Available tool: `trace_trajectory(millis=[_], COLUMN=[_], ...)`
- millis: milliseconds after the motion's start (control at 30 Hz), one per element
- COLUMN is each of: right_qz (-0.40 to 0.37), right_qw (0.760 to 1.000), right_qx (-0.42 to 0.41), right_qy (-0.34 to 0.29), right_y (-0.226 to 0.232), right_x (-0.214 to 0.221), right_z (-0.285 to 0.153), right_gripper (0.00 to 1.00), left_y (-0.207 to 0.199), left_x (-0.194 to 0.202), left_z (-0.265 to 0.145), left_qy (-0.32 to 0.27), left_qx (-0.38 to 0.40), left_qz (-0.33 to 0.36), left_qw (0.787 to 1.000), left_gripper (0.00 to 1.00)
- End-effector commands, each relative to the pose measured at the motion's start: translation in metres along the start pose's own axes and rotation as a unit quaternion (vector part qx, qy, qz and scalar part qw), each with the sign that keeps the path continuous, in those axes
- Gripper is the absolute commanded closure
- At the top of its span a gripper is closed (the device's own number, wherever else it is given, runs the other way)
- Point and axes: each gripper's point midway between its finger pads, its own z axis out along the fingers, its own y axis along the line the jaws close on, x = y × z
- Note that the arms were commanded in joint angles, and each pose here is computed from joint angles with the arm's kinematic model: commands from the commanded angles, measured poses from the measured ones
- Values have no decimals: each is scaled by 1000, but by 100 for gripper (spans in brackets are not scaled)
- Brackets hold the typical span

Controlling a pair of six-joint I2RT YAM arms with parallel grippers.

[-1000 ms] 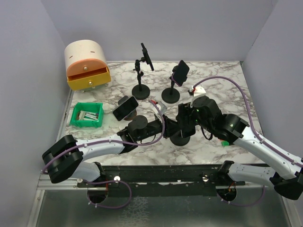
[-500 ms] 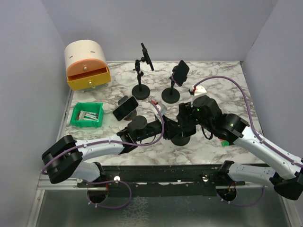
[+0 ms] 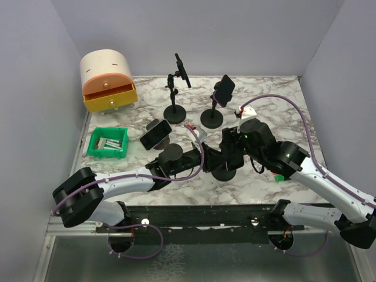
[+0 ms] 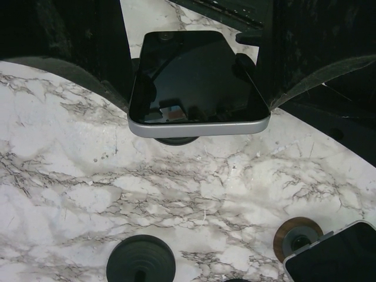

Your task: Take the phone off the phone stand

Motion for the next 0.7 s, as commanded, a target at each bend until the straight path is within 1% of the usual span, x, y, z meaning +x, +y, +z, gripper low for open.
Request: trace_trajectory(millis=[0,233,433,533,667], right_qz=[3,7,13,15,16], right_qw=[1000,1000,1000,1000,1000], right_qx=[6,8,12,12,10], right_qy=[15,13,7,5,4], right_y=[-3,-4,-6,-6,-5], right_x=[11,10,9,7,6], right_z=[0,-2,-3,-3,-3], right_gripper=[73,72,72,72,72], left_y=[-14,-14,-4,-1,-2], left_x=[-21,-22,-18,-15,-17], left_z=[4,4,-2,-5,-7], left_qy=[-42,-48,-54,-55,-58], left_qx=[26,25,-1,-9,-9], left_qz=[-1,-19,-41,-48,-52], left_qw=[999,998,998,997,997], left_gripper=[62,55,51,47,48])
